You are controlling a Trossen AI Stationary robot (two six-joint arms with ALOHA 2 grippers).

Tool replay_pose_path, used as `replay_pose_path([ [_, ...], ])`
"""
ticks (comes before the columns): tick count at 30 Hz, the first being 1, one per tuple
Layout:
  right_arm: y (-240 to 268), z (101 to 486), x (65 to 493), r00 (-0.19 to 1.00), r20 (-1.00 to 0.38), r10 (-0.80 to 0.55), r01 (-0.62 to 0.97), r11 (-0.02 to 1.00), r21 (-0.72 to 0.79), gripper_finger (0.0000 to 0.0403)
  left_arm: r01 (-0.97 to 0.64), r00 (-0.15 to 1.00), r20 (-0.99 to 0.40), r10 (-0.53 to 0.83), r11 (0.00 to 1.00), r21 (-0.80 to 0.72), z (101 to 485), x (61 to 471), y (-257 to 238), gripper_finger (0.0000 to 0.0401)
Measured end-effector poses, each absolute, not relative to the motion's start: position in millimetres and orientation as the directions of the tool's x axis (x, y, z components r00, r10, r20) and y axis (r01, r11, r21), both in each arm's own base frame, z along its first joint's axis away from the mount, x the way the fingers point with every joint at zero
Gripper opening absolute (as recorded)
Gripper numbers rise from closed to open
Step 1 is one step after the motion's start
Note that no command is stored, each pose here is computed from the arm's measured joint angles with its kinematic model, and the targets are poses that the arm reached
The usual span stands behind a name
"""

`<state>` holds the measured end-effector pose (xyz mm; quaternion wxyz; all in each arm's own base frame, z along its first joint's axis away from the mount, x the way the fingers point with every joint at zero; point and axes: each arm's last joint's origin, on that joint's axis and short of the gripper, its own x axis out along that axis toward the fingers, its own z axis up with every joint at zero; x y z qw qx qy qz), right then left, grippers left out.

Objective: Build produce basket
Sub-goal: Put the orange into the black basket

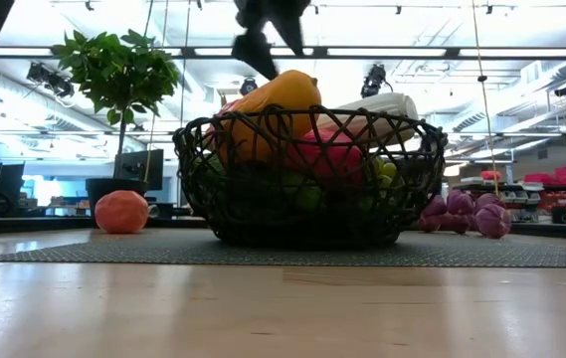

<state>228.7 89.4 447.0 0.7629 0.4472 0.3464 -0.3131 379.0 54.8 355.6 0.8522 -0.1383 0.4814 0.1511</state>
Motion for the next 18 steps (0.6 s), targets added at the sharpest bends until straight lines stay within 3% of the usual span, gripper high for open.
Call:
replay_pose_path([
  [8,87.2,446.8,229.4,0.561,-0.808,-0.180,0.780,0.443,0.443,0.0347,-0.429,0.262,-0.955,0.142,0.903,0.017,365.3,340.4,56.1,0.0394],
  [12,84.0,446.8,230.5,0.558,-0.808,-0.189,0.784,0.439,0.439,0.0347,-0.408,0.139,-0.990,0.040,0.913,-0.020,360.6,327.8,60.3,0.0394],
  [18,82.9,446.9,231.0,0.558,-0.808,-0.190,0.779,0.454,0.432,0.0347,-0.393,0.133,-0.990,-0.039,0.915,-0.088,352.9,324.8,66.3,0.0393],
])
